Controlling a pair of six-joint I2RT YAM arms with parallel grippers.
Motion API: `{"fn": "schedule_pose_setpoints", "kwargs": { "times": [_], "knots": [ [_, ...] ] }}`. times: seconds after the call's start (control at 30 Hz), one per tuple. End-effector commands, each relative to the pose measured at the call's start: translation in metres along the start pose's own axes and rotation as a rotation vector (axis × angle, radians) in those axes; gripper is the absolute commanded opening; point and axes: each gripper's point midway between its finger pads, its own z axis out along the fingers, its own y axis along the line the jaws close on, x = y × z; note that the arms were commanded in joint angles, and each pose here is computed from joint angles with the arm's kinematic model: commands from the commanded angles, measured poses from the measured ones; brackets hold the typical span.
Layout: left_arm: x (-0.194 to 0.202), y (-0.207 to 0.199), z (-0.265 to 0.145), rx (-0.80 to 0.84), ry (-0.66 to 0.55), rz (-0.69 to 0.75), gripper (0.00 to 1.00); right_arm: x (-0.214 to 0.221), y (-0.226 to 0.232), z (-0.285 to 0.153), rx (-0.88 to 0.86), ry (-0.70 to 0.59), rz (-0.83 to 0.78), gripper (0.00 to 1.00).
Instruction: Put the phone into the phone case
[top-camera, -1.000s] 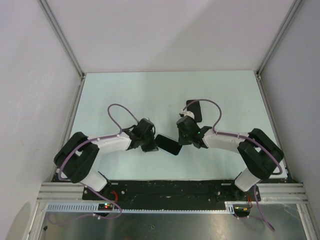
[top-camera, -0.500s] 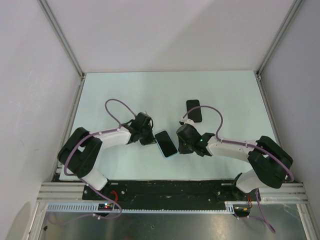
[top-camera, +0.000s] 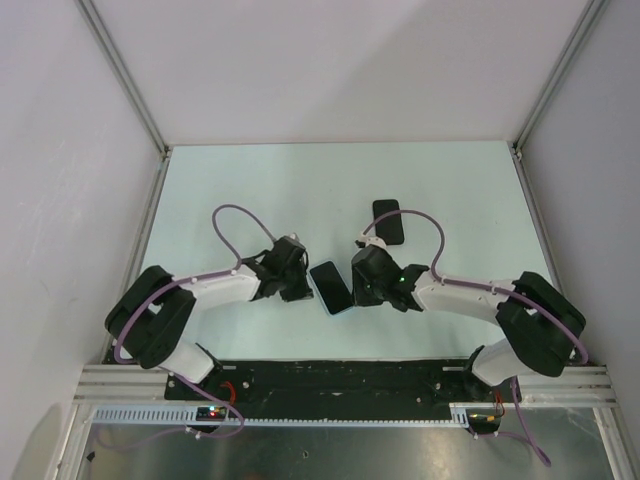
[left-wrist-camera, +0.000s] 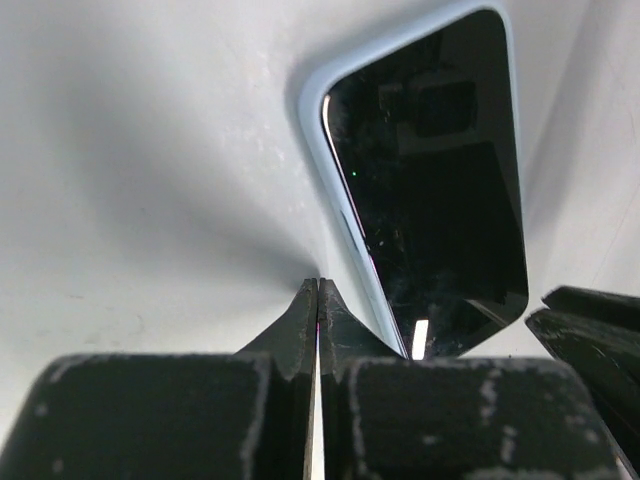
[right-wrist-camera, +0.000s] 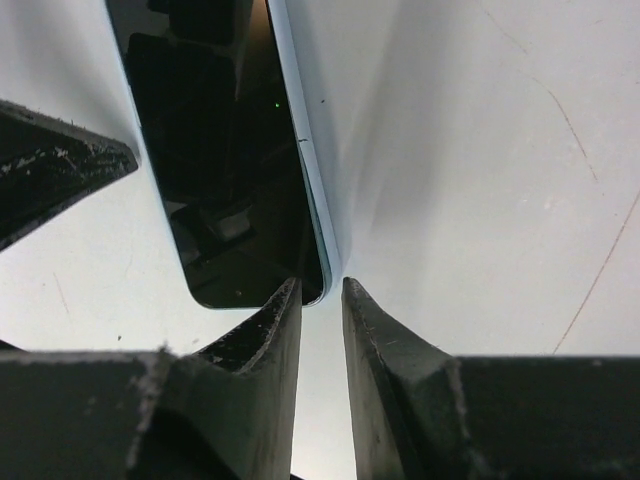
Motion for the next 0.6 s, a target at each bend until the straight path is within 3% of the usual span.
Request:
{"fn": "schedule_pose_setpoints", "kwargs": {
  "times": [0.0,0.57],
  "knots": [
    [0.002,-0.015,-0.006,0.032,-0.017,0.012,0.0,-0.007,0.01,0.005,-0.005,-0.003,0.001,0.27],
    [0.009,-0.031,0.001,0.051,0.013,0.036,0.0,0.015,0.004,0.016,0.055,0.076,-0.045,0.12]
  ]
}}
